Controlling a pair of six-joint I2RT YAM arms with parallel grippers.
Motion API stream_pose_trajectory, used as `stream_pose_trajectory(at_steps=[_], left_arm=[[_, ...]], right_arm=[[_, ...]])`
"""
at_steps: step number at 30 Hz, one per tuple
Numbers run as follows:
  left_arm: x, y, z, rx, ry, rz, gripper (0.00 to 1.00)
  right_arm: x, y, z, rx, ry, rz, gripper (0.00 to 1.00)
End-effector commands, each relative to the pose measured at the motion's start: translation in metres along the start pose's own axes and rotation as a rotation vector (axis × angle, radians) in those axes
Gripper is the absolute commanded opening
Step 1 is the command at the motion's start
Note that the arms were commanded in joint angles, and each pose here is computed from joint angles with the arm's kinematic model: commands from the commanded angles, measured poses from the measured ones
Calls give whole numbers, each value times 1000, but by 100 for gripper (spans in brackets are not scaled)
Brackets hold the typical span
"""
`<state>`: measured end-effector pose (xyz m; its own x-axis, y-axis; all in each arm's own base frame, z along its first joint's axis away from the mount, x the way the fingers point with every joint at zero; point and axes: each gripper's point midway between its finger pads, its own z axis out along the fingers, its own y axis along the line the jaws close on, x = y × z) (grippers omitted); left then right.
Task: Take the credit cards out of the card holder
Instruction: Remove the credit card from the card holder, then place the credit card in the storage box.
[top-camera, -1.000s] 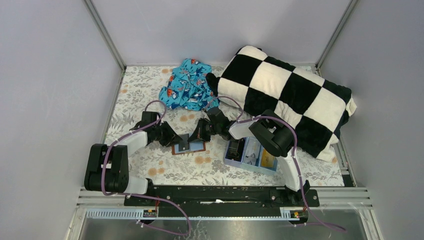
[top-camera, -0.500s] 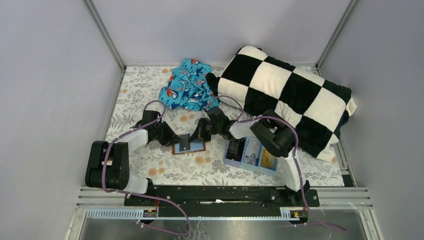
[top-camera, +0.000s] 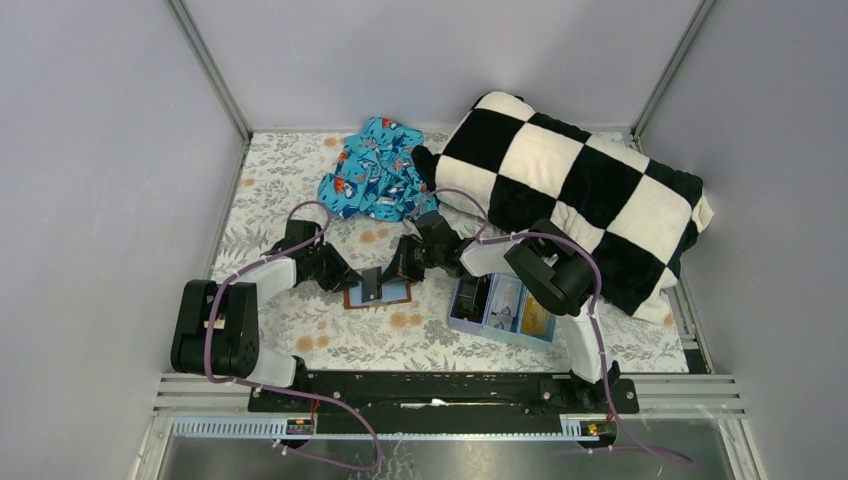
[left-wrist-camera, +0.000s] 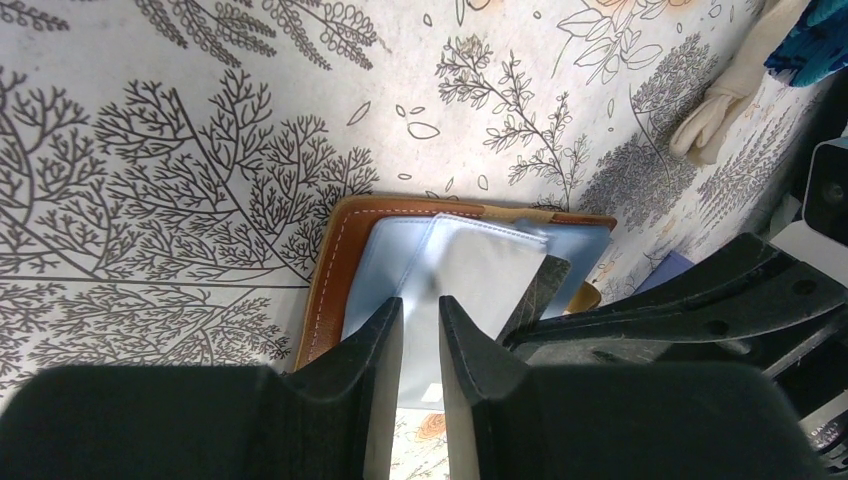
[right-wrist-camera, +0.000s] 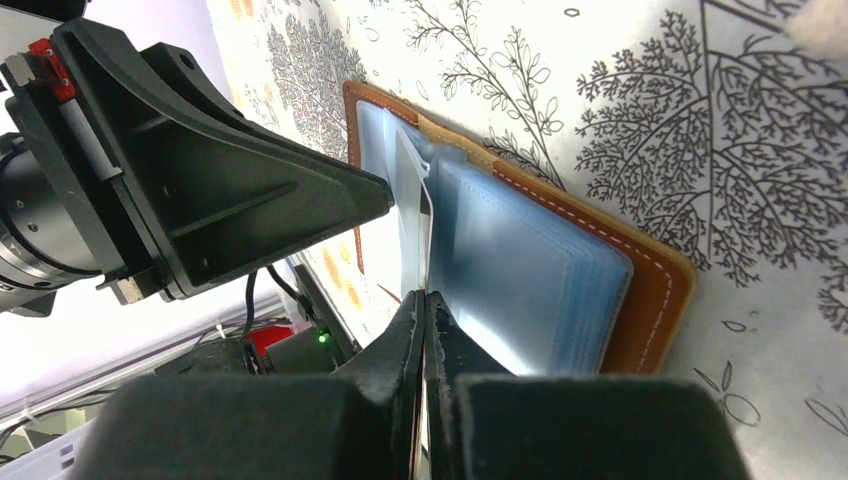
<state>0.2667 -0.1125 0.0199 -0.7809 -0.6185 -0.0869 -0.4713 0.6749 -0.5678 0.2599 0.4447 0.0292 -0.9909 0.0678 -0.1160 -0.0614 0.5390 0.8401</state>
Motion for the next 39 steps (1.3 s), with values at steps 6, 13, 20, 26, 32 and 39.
stream_pose_trajectory(at_steps=[6,13,20,26,32,39], left_arm=[[5,49,9,-204,-9,-3,26],[2,42,5,-190,-16,10,26],[-2,27,1,-136,-18,25,26],[-4,22,-4,-122,-27,42,27],[-11,1,-22,-62,-68,99,28],[-27,-45,-54,51,-118,169,35]], right_arm=[[-10,10,-25,-9,-31,-46,0],[-12,11,-49,-2,-48,-78,0],[-14,40,-75,-9,-58,-167,0],[-13,64,-95,-52,-63,-184,0],[-22,60,-162,-51,-169,-158,0],[-20,16,-239,104,-296,-114,0]])
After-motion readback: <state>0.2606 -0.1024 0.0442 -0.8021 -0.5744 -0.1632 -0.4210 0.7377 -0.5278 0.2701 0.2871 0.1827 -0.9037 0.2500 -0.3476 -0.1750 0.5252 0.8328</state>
